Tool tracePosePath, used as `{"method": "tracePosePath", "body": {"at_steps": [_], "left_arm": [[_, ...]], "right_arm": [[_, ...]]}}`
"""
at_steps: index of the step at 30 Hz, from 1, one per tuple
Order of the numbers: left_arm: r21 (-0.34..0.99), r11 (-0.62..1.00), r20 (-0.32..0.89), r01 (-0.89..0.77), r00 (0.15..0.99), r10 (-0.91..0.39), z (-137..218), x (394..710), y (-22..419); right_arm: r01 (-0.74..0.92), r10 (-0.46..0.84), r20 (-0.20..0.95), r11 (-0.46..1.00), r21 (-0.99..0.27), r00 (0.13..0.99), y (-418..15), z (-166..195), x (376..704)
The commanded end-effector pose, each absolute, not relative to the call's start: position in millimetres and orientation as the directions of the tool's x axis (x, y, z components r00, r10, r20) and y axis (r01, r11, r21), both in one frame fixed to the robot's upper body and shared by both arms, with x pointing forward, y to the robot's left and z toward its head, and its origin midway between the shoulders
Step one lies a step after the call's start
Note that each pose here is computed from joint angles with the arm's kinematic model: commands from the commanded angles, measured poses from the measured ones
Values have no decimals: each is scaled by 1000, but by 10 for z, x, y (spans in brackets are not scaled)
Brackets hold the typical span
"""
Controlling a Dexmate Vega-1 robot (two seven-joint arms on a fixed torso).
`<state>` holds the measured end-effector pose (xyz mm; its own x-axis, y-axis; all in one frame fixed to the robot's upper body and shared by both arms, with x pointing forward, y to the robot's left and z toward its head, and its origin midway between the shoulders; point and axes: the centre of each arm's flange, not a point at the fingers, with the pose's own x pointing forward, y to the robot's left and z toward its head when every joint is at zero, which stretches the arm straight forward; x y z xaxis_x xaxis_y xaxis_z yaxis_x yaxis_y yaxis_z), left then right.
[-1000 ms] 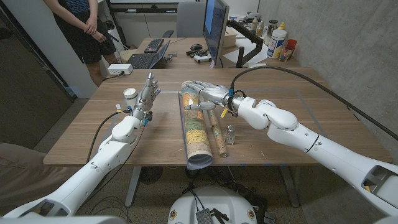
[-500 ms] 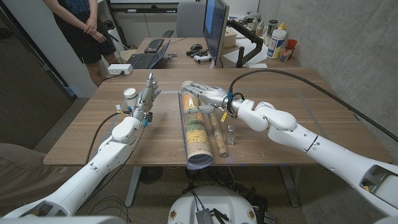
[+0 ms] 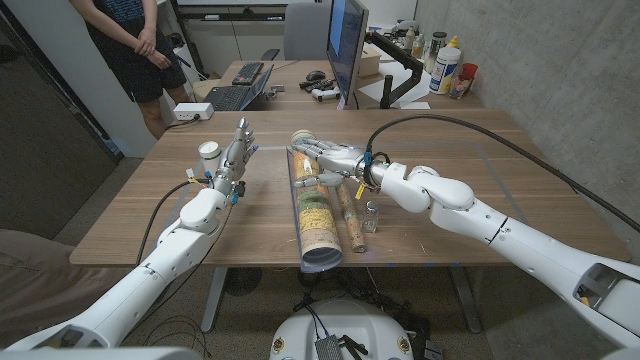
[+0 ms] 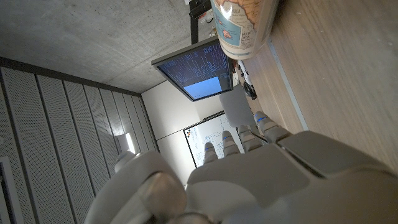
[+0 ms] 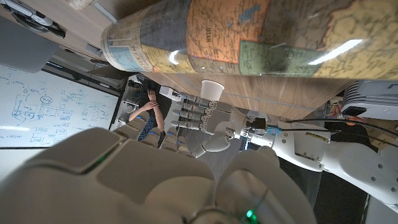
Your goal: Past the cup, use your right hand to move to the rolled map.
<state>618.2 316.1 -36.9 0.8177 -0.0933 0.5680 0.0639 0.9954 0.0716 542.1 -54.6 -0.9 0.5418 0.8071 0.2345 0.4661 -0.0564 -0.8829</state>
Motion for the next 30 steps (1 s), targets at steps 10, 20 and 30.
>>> {"method": "tracePosePath", "body": {"at_steps": [10, 20, 30], "left_arm": [[75, 995, 561, 63, 822, -94, -419, 6169, 3133], [72, 996, 559, 60, 824, -90, -439, 6158, 3105], [76, 995, 558, 63, 824, -95, -456, 6135, 3060]], "right_arm": [[411, 823, 175, -77, -909, 541, -491, -142, 5517], [389, 828, 144, -95, -916, 542, -469, -178, 5521], [377, 836, 134, -92, -922, 533, -458, -232, 5530]]}}
